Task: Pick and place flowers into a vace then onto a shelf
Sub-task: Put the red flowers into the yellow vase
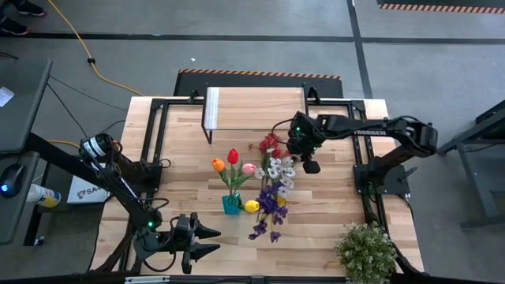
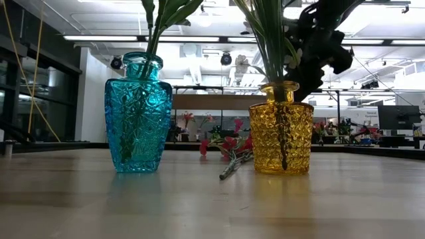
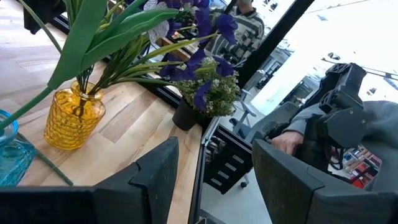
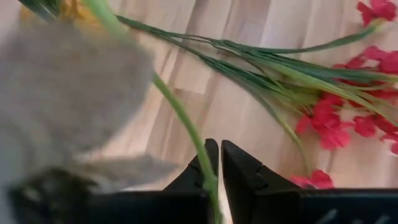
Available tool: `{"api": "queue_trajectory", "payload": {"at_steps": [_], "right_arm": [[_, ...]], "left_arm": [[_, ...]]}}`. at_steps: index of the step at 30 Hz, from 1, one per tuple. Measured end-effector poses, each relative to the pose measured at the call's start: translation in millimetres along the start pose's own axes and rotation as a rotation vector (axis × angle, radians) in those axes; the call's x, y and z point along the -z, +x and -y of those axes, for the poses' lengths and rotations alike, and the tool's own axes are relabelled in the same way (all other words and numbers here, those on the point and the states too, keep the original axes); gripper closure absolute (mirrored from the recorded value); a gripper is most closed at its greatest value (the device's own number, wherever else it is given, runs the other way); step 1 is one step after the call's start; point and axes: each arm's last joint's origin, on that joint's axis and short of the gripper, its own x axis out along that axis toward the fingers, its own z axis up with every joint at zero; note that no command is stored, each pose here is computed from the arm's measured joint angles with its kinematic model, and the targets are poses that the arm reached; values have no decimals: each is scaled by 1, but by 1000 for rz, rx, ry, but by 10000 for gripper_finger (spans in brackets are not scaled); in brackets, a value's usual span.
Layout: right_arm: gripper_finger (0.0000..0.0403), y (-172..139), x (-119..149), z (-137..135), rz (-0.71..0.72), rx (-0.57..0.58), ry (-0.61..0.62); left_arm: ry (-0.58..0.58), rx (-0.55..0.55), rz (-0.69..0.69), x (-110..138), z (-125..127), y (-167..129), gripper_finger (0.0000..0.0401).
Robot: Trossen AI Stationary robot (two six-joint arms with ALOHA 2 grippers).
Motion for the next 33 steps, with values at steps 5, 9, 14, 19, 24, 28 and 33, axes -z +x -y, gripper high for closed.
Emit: {"api": "queue_trajectory", "payload": {"at_steps": [5, 9, 14, 19, 24, 28, 33], "right_arm": [[391, 8, -1, 4, 13, -19, 19], [391, 15, 0, 8, 1, -21, 61], [391, 16, -1, 9, 7, -7, 66], [379, 16, -2, 10, 19, 2, 59], [337, 16, -4, 11, 31, 11, 52], [300, 16, -4, 11, 37, 21, 71], [274, 16, -6, 12, 45, 44, 83]], "left_arm": [[0, 0, 0, 0, 0, 0, 162], [-1, 0, 0, 0, 0, 0, 162], [-1, 0, 0, 0, 0, 0, 162], [-1, 0, 0, 0, 0, 0, 162], [-1, 0, 0, 0, 0, 0, 162], [-1, 0, 0, 0, 0, 0, 162], [0, 0, 0, 0, 0, 0, 162]]}}
